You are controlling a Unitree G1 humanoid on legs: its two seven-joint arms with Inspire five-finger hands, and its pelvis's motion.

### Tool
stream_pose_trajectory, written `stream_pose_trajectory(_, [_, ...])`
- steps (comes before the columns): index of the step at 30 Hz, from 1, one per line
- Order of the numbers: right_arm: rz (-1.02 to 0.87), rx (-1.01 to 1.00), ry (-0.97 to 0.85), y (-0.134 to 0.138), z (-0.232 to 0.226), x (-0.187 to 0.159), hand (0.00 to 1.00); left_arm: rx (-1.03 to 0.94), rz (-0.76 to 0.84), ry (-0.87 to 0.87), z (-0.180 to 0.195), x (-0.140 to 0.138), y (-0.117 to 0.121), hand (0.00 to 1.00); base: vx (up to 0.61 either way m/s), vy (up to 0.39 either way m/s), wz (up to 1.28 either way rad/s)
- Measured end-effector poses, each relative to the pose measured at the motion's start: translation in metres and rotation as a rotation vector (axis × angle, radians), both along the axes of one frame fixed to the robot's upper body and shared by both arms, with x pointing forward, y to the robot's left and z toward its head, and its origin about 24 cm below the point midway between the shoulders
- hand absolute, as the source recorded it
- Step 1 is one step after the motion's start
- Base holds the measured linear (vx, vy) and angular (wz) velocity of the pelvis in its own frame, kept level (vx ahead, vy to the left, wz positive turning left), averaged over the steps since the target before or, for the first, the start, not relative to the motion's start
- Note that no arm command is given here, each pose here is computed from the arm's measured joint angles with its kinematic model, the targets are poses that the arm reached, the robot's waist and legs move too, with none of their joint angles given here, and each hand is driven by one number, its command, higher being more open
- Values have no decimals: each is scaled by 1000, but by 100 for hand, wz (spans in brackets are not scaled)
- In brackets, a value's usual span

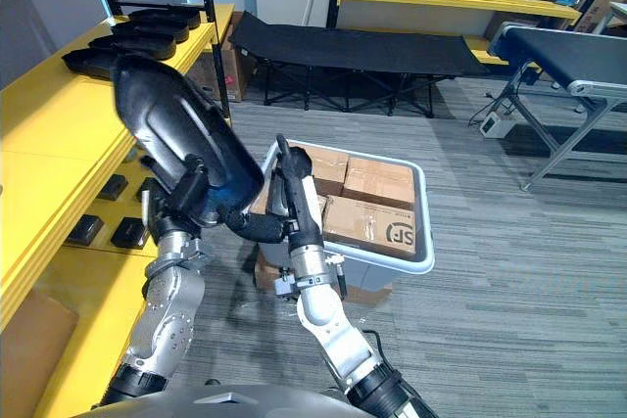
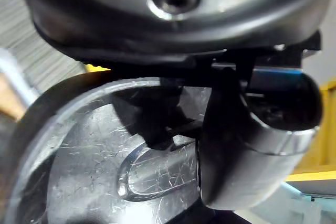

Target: Walk over and take three plastic housings, then place them on the shelf

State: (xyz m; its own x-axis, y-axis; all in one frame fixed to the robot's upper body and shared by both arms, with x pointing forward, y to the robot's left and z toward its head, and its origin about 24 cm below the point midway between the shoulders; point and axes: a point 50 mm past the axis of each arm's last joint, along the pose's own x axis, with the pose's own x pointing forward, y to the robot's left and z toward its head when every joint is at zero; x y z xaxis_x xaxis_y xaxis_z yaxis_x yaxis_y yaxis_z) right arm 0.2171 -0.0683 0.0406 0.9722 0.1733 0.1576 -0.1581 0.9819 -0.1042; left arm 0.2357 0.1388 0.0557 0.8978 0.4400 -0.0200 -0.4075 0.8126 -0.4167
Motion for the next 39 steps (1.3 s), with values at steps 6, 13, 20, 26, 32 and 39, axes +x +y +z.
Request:
stream_pose_trajectory(6, [51, 167, 154, -15, -18, -13, 100, 224, 346, 68, -4, -16, 40, 0, 0, 0, 0])
stream_pose_trajectory(13, [65, 524, 201, -53, -25, -17, 100, 303, 436, 69, -9, -34, 61, 0, -3, -1, -3])
stream_pose_trajectory(20, [-239, 263, 366, -119, -66, -50, 100, 316, 419, -100, 8, -53, 66, 0, 2, -2, -15])
stream_pose_trajectory(26, [-233, 237, 378, -120, -67, -45, 100, 322, 442, -138, 15, -57, 72, 0, 20, -14, 6])
stream_pose_trajectory(32, [-195, 247, 340, -107, -60, -29, 100, 338, 526, -226, 39, -75, 85, 0, 31, -24, 62])
stream_pose_trajectory(39, [-105, 290, 294, -73, -49, -2, 100, 394, 638, -240, 51, -113, 112, 0, -1, -33, 55])
